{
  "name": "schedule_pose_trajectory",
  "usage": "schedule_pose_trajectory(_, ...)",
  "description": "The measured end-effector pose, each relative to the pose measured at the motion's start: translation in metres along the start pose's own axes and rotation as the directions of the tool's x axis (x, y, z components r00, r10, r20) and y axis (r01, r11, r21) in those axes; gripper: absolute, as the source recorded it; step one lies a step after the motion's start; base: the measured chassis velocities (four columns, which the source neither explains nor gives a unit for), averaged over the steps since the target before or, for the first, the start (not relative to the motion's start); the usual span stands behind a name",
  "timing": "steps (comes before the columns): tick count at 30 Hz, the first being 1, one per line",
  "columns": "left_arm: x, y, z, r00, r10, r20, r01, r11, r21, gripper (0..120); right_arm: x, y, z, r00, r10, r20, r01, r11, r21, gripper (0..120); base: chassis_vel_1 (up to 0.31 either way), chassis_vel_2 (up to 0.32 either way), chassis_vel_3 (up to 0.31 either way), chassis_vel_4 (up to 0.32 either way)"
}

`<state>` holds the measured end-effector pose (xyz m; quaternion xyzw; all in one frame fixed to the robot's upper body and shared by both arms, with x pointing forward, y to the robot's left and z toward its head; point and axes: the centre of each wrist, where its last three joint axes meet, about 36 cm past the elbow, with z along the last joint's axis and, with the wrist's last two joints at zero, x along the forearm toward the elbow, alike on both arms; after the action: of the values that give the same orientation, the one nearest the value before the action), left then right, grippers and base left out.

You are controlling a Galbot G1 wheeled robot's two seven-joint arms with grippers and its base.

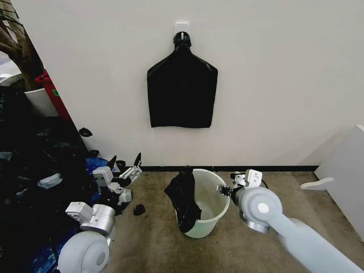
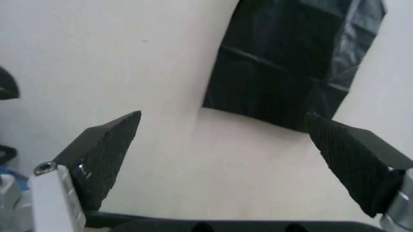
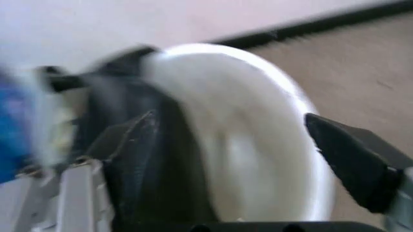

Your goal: Place the garbage bag over the trash bin.

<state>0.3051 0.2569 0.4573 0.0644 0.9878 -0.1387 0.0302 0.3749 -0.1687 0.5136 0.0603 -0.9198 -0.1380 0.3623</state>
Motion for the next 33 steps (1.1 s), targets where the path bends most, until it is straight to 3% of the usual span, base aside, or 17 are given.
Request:
schedule_pose_trajectory(6, 0.005, 0.022, 0.004, 0.999, -0.039, -0.006, 0.039, 0.998, -0.054, 100, -0.001, 0.013, 0.013, 0.987, -0.161, 0.020, 0.159, 0.984, 0.079, 100, 0.000, 0.000, 0.000, 0.000)
schedule_pose_trajectory(18, 0.008, 0.036, 0.003, 0.997, -0.079, 0.000, 0.078, 0.994, -0.071, 100, -0.037, 0.049, 0.046, 0.981, -0.191, 0.019, 0.184, 0.964, 0.192, 98, 0.000, 0.000, 0.000, 0.000)
schedule_pose_trajectory(33, 0.009, 0.035, 0.004, 0.997, -0.082, 0.004, 0.082, 0.995, -0.062, 100, -0.054, 0.061, 0.063, 0.987, -0.159, -0.015, 0.158, 0.964, 0.214, 46, 0.000, 0.000, 0.000, 0.000)
